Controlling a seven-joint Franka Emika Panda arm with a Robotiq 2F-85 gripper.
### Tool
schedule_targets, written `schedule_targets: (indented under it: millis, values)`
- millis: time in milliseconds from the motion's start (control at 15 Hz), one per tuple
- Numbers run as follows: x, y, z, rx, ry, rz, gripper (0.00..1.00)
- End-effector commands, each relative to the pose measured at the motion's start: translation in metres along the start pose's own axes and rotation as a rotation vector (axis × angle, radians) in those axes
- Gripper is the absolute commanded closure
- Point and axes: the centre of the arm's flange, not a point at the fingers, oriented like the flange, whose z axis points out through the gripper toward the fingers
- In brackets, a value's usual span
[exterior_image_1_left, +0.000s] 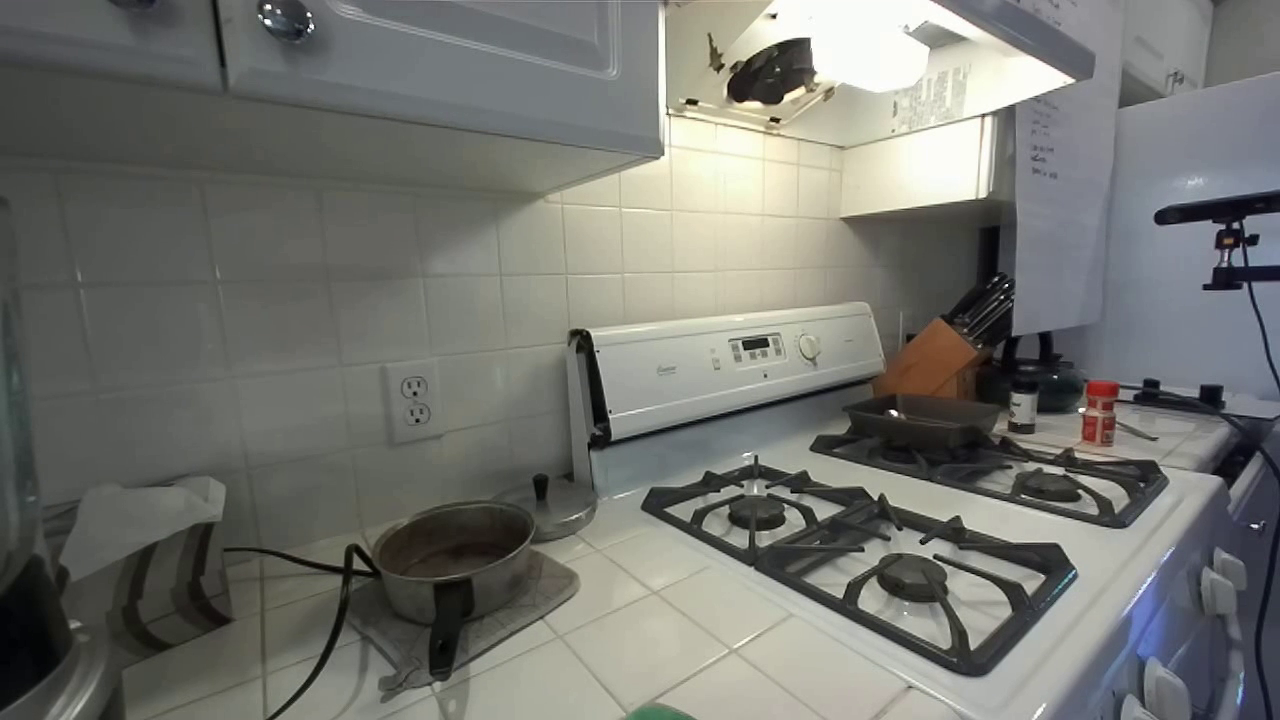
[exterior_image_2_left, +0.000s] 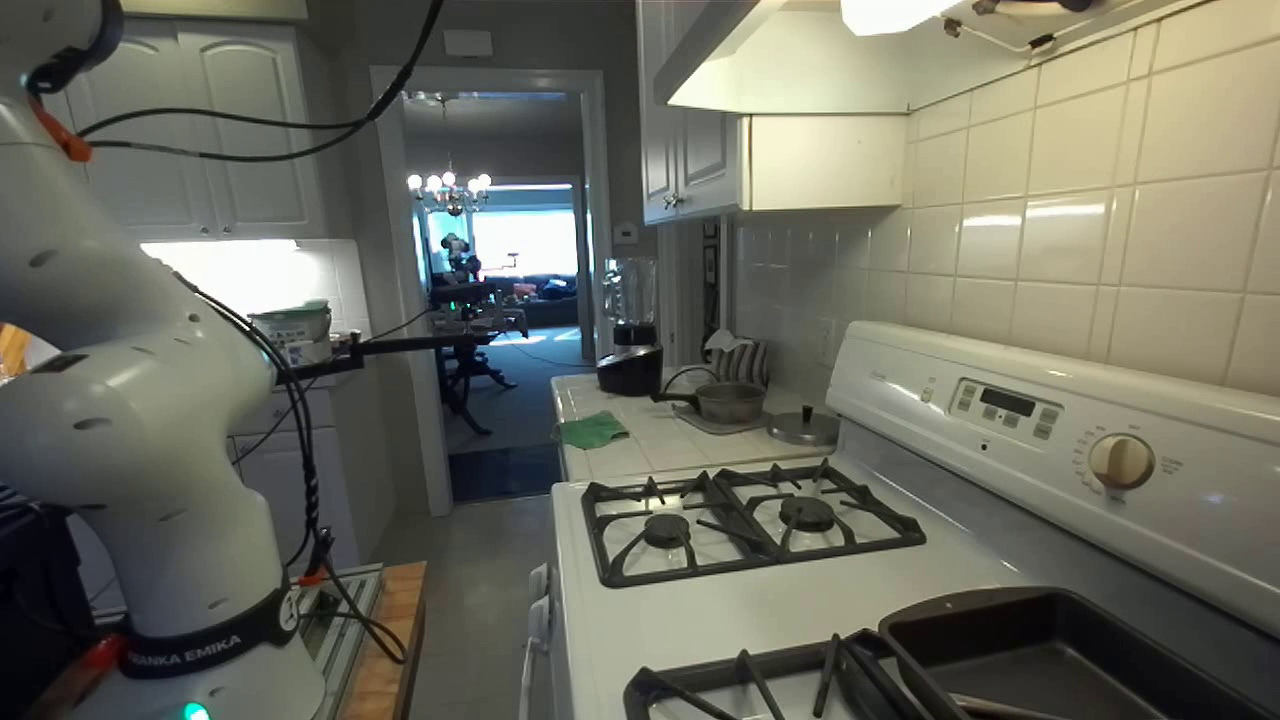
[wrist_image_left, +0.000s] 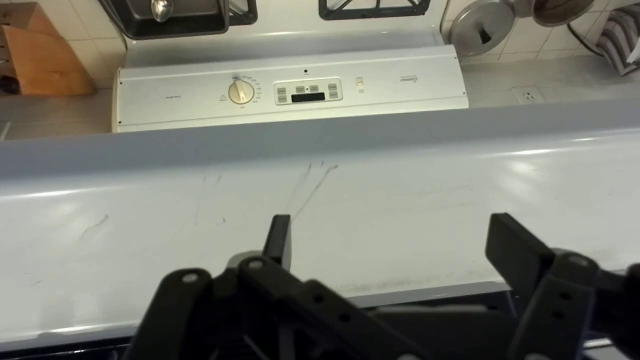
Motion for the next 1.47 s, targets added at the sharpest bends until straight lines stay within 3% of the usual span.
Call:
schedule_targets:
  millis: [0, 600, 1400]
  values:
    - [-0.012, 0.01, 0.004, 0.018, 0.029, -0.024, 0.0]
    - [-0.016, 0.009, 0.014, 0.017, 0.031, -0.012, 0.0]
    - [-0.036, 0.022, 0.024, 0.03, -0.041, 0.009, 0.0]
